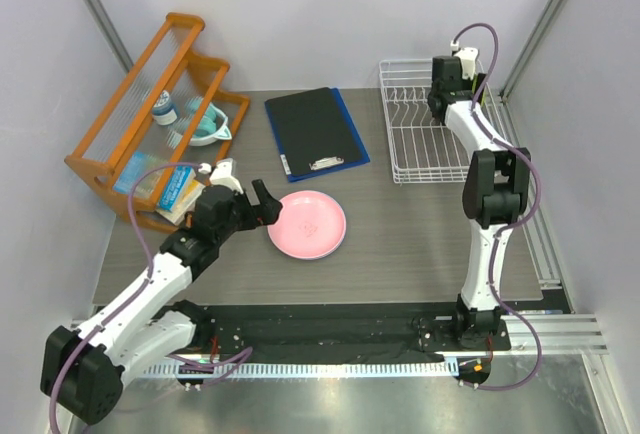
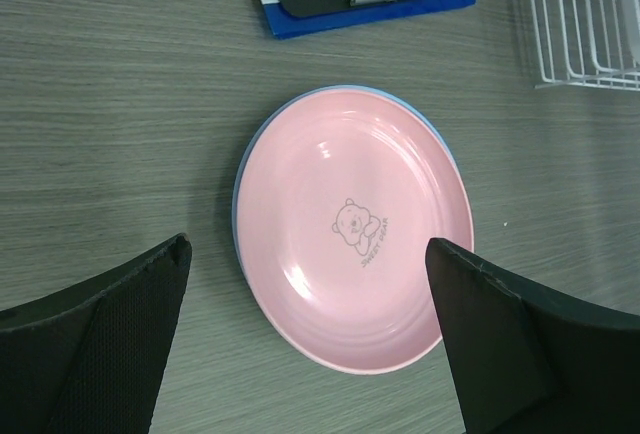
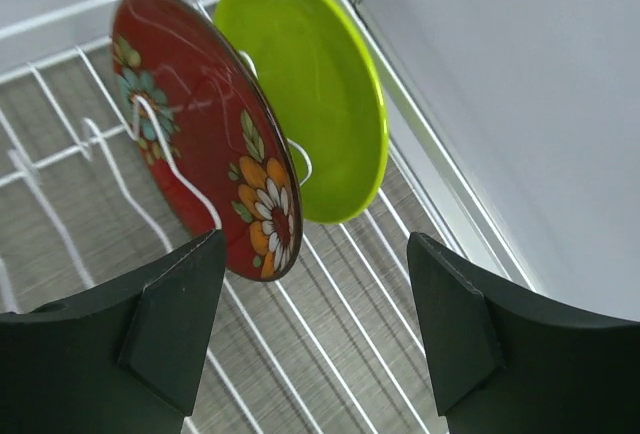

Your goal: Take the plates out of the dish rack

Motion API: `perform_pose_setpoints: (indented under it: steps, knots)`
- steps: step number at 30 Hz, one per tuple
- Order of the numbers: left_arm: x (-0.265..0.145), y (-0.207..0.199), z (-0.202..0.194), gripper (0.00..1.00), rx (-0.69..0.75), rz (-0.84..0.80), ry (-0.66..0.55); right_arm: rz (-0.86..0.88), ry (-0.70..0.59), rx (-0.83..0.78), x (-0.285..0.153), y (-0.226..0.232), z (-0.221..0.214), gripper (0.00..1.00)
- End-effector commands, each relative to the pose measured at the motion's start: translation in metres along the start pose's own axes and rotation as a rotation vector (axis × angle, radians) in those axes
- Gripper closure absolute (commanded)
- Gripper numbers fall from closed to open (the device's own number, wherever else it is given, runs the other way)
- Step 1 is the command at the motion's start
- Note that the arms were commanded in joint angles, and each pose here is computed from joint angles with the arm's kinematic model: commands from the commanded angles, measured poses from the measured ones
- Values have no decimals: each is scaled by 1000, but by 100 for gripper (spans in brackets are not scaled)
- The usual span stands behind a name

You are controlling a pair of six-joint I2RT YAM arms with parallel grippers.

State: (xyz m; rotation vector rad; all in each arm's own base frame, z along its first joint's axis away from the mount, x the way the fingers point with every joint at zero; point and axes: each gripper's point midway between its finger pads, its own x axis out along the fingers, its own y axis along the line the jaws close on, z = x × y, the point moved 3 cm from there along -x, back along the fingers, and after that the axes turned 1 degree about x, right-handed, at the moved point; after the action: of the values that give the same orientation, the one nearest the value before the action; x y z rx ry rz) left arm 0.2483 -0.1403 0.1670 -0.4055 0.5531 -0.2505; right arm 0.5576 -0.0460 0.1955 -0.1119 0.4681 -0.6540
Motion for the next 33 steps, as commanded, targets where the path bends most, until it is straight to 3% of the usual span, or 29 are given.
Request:
perform_pose_setpoints:
  steps: [1, 13, 23, 27, 28, 33]
  knots:
    - [7, -8, 18, 0, 32, -19, -51, 31, -58, 38, 9, -3, 34, 21]
    - [36, -2, 5, 1, 55, 10, 6, 60, -18, -8, 44, 18, 15, 24]
    - [42, 1, 1, 1, 72, 22, 15, 90, 11, 10, 68, 23, 2, 37]
    - [46, 3, -2, 1, 72, 31, 31, 98, 10, -5, 69, 25, 1, 56]
    - [48, 1, 0, 1, 71, 22, 19, 102, 13, -10, 69, 26, 0, 68]
    - [53, 3, -4, 0, 66, 29, 33, 129, 11, -16, 68, 27, 2, 99]
